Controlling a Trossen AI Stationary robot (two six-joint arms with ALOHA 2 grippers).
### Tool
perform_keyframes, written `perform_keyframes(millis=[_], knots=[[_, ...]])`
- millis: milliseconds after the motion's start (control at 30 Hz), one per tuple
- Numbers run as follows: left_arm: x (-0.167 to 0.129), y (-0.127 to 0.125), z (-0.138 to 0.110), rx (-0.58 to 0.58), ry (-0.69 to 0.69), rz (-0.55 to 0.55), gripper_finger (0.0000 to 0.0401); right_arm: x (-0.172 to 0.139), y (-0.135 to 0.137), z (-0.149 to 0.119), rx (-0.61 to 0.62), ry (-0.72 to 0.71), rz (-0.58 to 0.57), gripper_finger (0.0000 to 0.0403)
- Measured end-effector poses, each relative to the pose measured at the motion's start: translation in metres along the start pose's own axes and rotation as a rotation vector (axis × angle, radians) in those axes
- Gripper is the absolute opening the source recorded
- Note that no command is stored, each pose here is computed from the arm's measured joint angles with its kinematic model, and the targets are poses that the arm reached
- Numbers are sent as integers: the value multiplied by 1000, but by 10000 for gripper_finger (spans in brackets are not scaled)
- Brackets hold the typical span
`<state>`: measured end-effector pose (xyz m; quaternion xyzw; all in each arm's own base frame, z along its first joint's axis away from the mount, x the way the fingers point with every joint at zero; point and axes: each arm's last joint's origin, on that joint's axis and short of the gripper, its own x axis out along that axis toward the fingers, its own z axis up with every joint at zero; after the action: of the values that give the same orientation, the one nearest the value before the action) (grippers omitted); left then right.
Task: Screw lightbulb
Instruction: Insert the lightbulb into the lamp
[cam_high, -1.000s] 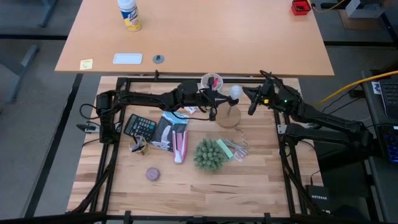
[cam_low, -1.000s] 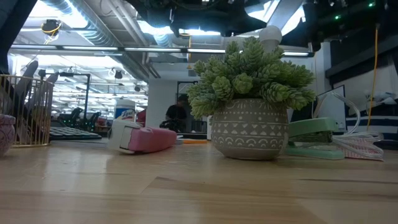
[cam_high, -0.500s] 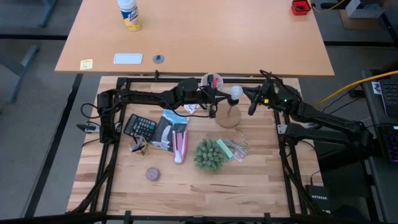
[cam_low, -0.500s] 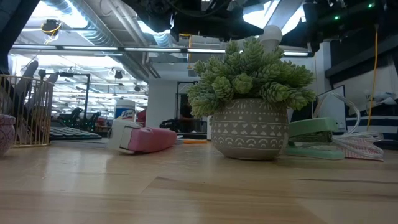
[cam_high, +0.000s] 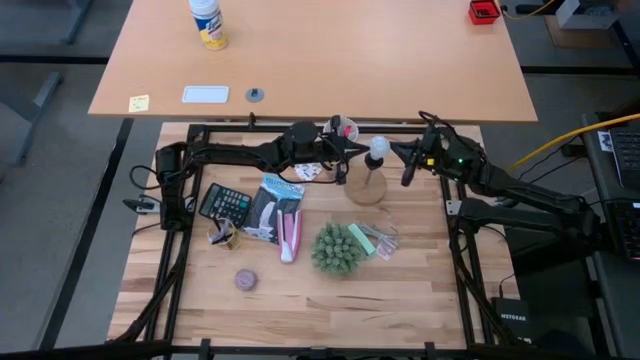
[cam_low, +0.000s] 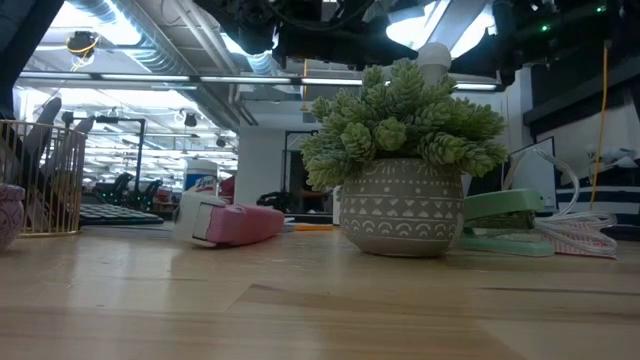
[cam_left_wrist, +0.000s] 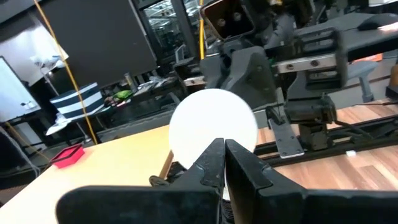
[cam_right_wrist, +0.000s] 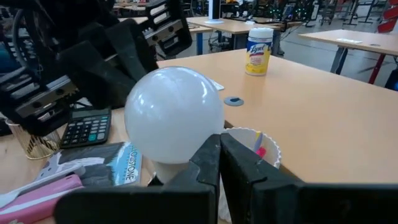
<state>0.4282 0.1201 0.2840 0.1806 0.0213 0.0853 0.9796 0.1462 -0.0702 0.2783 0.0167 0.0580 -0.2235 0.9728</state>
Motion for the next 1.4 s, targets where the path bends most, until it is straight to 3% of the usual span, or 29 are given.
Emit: perform_keyframes(millis=[267, 533, 800, 1200, 1400], knots=[[0, 5, -2, 3, 6, 17, 5, -1, 0, -1, 0, 10, 15, 16], [-1, 12, -8, 1, 30, 44, 5, -3, 4, 0, -1, 9, 107, 17], [-1, 15, -9, 2, 27, 38, 5, -4, 3, -1, 12, 18, 102, 17], [-3, 21, -7, 16, 13, 68, 5, -16, -3, 5, 16, -41, -103, 11], [-5, 22, -4, 18, 17, 81, 5, -18, -4, 7, 11, -56, -141, 16]])
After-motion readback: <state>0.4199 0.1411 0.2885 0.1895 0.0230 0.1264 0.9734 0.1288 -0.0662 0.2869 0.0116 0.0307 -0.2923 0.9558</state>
